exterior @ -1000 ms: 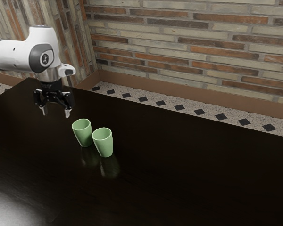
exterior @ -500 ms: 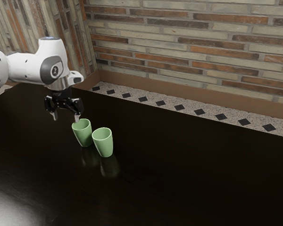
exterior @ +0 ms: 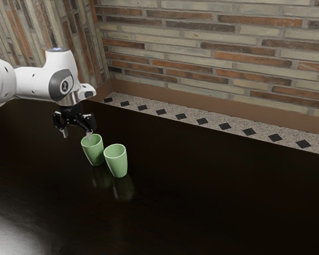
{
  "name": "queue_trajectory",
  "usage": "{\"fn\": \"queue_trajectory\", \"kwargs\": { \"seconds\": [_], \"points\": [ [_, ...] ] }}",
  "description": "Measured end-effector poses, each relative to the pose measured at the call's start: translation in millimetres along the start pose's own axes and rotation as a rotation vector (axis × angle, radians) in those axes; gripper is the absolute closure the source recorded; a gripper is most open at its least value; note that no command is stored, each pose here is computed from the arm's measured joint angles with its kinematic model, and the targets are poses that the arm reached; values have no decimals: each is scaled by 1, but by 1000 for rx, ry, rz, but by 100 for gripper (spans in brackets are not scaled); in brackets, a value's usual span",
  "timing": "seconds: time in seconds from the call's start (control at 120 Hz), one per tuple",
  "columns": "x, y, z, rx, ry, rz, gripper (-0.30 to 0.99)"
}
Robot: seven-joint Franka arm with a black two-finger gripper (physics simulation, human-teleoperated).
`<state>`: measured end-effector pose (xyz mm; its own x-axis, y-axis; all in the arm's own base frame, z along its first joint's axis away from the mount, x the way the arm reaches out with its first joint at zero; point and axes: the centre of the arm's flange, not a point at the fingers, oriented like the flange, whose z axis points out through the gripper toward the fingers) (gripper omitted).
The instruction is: Place the left cup onto the right cup
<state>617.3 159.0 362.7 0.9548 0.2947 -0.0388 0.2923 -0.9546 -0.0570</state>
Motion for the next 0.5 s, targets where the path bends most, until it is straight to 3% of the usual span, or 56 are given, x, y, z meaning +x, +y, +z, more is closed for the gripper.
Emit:
{"fn": "queue_trajectory", "kwargs": {
  "seconds": [0.5],
  "points": [
    [18, -4, 17, -1, 27, 50, 0]
  ]
}}
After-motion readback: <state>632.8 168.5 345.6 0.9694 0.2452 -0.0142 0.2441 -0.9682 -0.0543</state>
